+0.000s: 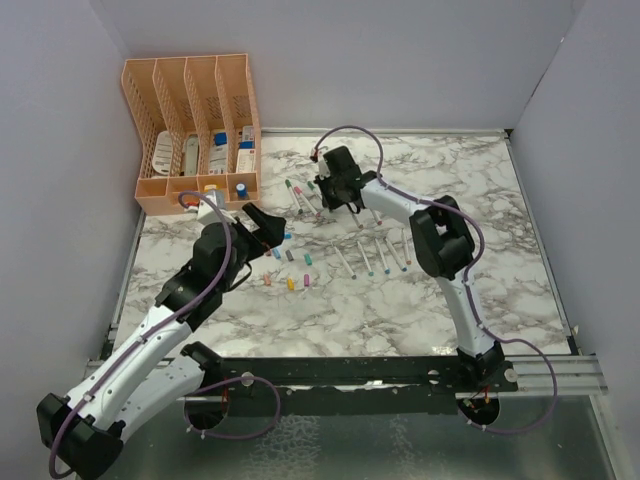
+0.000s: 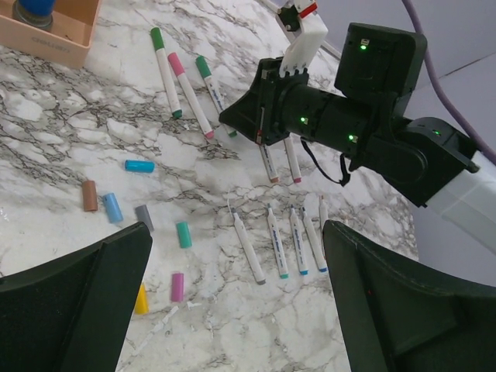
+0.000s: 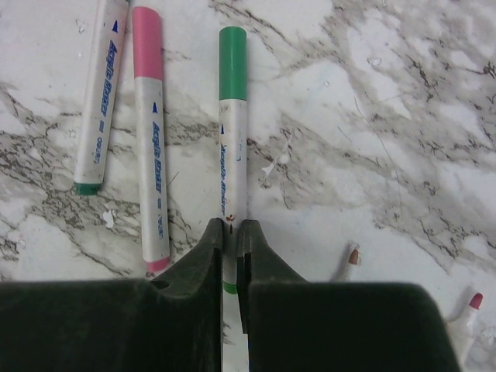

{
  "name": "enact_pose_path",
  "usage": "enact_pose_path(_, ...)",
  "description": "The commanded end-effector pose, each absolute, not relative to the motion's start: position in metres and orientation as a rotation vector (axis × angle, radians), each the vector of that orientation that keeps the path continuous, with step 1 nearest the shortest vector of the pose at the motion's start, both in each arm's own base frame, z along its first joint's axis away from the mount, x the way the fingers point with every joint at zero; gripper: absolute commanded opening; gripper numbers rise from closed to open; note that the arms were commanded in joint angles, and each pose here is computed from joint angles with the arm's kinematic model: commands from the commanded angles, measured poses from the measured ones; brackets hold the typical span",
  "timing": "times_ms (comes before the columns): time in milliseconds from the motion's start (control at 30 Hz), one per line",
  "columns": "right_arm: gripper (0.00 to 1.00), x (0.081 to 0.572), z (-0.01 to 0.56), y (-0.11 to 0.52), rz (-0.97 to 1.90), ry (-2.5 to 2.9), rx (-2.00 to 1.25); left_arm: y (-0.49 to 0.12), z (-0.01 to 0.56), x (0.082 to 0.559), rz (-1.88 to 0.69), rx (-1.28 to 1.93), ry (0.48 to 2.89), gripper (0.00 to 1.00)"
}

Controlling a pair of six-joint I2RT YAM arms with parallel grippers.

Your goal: Open the pen caps

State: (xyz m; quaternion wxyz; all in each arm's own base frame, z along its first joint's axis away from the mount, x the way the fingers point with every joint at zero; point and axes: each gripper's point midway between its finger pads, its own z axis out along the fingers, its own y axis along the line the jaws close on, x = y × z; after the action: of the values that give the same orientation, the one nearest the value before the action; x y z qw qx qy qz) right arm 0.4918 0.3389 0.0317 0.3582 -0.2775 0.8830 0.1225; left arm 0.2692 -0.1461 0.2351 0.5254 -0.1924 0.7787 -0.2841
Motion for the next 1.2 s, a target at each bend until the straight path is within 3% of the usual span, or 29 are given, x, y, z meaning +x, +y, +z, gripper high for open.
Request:
enact_pose_path(0, 0.01, 0.496, 0.107, 0.342, 0.351, 2.133, -0.645, -0.152, 0.249, 0.279, -0.700, -0.439, 1.834, 0.96)
enact_pose_path(567, 0.01, 0.373, 0.181, 0.311, 0.637, 2.084, -0.620, -0.204, 0.269, 0.373, -0.970, -0.339, 1.865, 0.96)
enact_pose_path(1167, 0.01, 0.337, 0.218, 0.327, 0.760, 1.996, -0.681, -0.241, 0.245, 0.384, -1.174, -0.293, 1.922, 0.86)
